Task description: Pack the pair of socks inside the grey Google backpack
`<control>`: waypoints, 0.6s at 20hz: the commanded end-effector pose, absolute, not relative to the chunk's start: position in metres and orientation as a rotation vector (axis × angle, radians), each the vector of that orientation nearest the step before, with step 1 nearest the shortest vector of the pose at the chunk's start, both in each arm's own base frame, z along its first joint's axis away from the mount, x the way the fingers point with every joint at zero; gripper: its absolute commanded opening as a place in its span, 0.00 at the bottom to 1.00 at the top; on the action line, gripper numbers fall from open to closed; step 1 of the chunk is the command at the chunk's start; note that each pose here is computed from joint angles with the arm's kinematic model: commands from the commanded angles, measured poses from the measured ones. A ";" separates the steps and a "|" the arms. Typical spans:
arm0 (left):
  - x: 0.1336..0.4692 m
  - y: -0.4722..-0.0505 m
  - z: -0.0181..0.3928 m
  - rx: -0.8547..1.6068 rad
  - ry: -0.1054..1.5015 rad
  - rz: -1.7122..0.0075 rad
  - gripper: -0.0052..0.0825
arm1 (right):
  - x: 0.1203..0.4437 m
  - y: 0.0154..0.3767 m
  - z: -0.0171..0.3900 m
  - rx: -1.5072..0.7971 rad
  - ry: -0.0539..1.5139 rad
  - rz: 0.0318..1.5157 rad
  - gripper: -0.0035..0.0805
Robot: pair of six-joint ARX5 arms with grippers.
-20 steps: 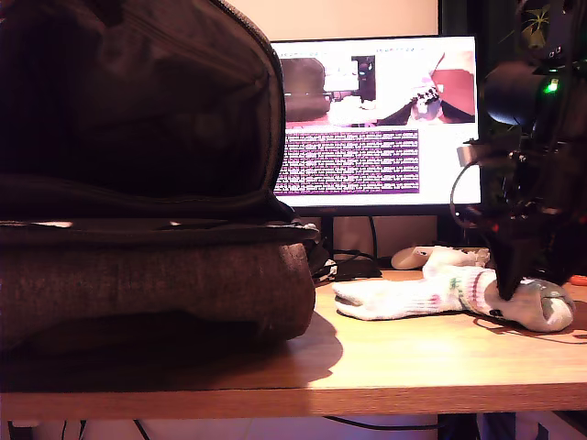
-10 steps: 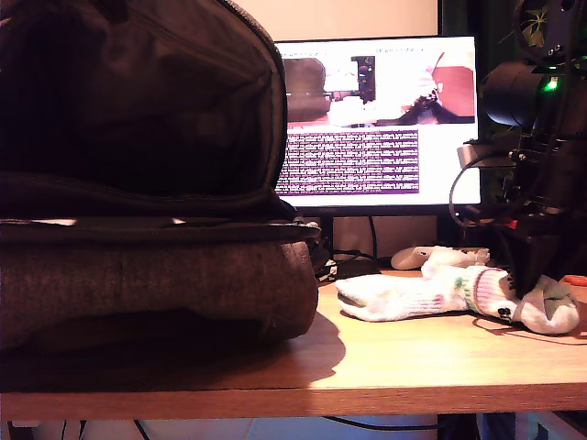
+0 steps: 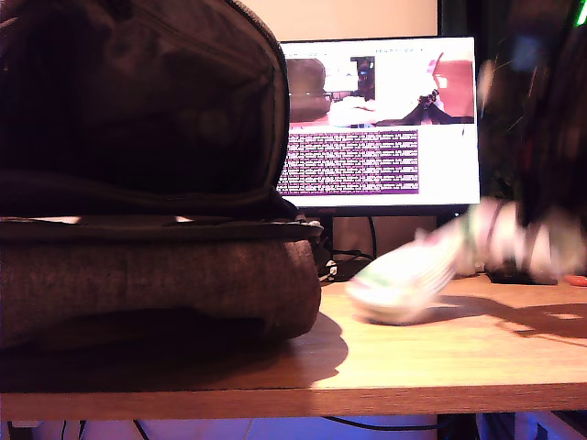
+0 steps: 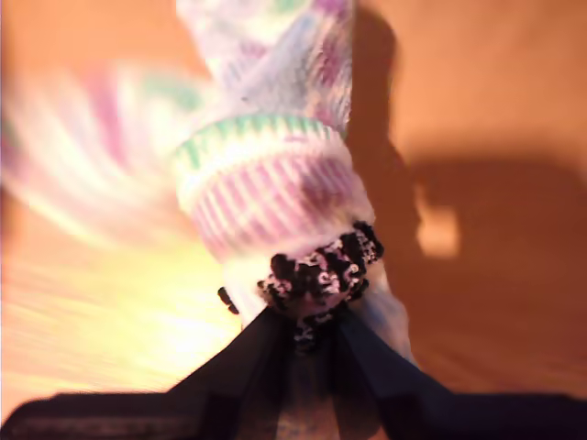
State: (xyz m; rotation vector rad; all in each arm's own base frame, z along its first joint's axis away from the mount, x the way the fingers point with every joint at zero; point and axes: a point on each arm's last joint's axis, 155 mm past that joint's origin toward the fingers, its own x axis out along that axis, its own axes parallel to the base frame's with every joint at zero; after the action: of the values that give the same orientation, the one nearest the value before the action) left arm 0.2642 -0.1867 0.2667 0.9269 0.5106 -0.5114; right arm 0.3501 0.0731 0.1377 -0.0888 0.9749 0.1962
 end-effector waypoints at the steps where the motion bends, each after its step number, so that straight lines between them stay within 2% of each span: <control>1: 0.265 -0.195 0.270 0.908 0.486 -0.532 0.03 | 0.342 0.073 0.144 -0.063 0.949 0.189 0.03; 8: 0.265 -0.196 0.270 0.907 0.486 -0.532 0.03 | 0.294 0.065 0.174 -0.020 0.745 0.163 0.03; 12: 0.267 -0.199 0.275 0.889 0.463 -0.529 0.03 | 0.268 0.090 0.202 -0.025 0.524 0.283 0.03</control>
State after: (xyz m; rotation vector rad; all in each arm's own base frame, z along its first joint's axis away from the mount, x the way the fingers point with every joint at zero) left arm 0.2662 -0.1892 0.2699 0.9150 0.4951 -0.5091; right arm 0.2702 0.0846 0.1963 -0.0281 0.5659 0.2592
